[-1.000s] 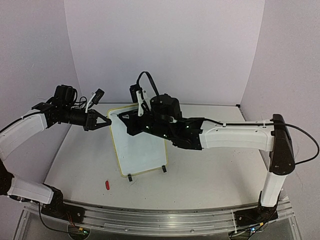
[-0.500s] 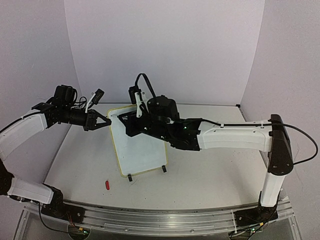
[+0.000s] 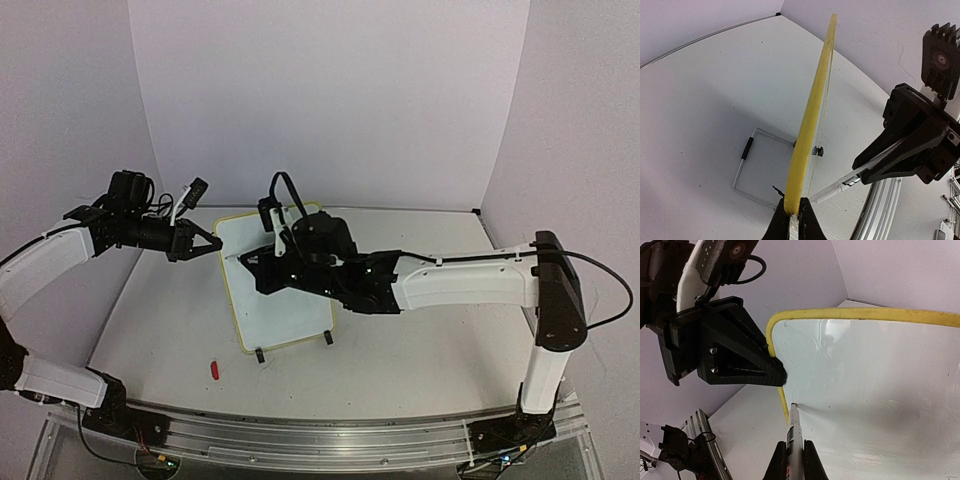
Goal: Write a sentence on the whiteboard
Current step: Write on the whiteboard at the center of the board.
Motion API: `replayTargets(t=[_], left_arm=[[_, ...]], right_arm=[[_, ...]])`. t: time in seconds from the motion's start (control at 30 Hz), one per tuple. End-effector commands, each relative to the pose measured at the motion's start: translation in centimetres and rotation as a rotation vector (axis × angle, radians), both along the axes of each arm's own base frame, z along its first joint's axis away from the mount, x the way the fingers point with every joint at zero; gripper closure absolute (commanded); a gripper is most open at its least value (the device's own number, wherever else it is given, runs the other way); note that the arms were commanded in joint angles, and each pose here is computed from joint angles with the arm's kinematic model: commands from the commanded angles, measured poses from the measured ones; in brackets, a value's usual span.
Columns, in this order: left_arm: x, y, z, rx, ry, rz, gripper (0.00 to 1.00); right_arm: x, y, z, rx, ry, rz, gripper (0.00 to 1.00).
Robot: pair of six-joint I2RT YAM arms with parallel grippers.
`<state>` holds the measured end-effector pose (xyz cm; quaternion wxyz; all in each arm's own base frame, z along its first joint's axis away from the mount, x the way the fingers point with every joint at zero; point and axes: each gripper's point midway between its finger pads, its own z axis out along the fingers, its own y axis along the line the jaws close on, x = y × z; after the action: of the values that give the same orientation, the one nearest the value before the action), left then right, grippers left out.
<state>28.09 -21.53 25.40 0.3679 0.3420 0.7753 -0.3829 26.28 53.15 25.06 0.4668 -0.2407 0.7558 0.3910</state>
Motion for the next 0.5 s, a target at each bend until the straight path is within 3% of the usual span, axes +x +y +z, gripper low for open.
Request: replayTargets(t=[0.0, 0.27, 0.47], left_arm=[[0.4, 0.7, -1.0, 0.05, -0.013, 0.033, 1.0], [0.6, 0.9, -1.1, 0.061, -0.012, 0.049, 1.0], [0.6, 0.9, -1.2, 0.062, -0.01, 0.049, 1.0]], right_arm=[[0.3, -1.0, 1.0, 0.012, -0.004, -0.018, 1.0], [-2.2, -1.1, 4.6, 0.106, -0.074, 0.107, 1.0], [-1.6, -1.6, 5.9, 0.105, -0.119, 0.057, 1.0]])
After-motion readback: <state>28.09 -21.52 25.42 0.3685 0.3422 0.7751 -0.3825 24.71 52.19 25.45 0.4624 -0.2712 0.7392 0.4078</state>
